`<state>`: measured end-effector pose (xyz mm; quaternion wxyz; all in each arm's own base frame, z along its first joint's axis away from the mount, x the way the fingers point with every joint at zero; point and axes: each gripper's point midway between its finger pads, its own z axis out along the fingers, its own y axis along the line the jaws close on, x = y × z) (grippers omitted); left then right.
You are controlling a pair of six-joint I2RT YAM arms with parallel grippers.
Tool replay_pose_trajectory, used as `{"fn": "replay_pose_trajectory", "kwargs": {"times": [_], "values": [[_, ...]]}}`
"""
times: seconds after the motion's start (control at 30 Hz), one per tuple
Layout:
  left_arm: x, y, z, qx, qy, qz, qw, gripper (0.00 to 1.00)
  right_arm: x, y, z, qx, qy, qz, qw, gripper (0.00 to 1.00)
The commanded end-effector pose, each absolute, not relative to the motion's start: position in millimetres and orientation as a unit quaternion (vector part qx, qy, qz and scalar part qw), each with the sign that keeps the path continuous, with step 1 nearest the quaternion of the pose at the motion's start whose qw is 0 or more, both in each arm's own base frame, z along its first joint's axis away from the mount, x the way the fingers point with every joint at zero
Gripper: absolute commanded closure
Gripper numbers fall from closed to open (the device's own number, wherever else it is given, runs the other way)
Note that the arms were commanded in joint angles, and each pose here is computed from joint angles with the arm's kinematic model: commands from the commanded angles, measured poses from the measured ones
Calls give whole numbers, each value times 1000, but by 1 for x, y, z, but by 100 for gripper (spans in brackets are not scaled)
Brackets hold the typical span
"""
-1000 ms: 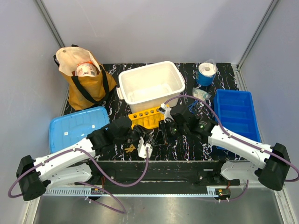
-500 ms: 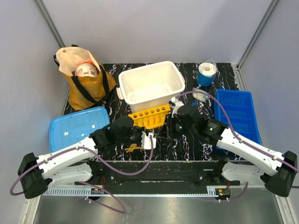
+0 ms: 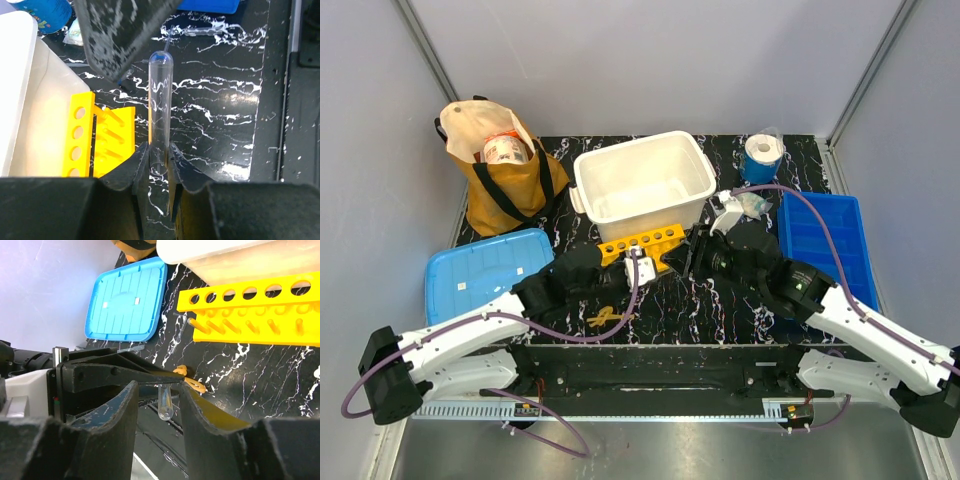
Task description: Organize the chemistry lab equipment
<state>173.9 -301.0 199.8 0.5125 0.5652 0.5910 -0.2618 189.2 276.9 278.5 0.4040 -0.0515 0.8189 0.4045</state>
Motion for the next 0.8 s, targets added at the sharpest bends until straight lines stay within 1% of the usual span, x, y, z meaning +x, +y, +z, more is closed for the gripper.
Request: {"fn": "replay_pose_trajectory", "kwargs": {"times": [0.0, 0.13, 0.33, 0.4, 0.47, 0.57, 0.63, 0.7, 0.73, 0.77], "values": [[180, -317, 246, 498, 598, -308, 547, 87, 197, 282, 302, -49, 793, 424, 435, 56], [183, -318, 251, 482, 609, -315, 546, 86, 198, 282, 294, -46, 799, 417, 430, 56], [186, -320, 248, 469, 631, -315, 531, 86, 201, 276, 285, -39, 809, 397, 432, 63], [186, -320, 245, 469, 636, -314, 526, 86, 202, 276, 283, -39, 810, 392, 434, 68], [186, -320, 244, 468, 638, -316, 523, 86, 203, 276, 281, -41, 813, 388, 432, 77], [186, -320, 242, 465, 641, -317, 522, 86, 205, 276, 280, -40, 814, 384, 435, 84], [186, -319, 241, 465, 643, -314, 522, 85, 209, 274, 278, -34, 815, 374, 440, 86], [187, -317, 242, 464, 643, -309, 525, 81, 212, 271, 278, -28, 816, 367, 447, 86], [188, -315, 242, 464, 644, -305, 527, 77, 214, 270, 279, -25, 815, 362, 452, 86], [189, -314, 242, 461, 645, -301, 529, 71, 217, 269, 280, -23, 814, 357, 457, 86]]}}
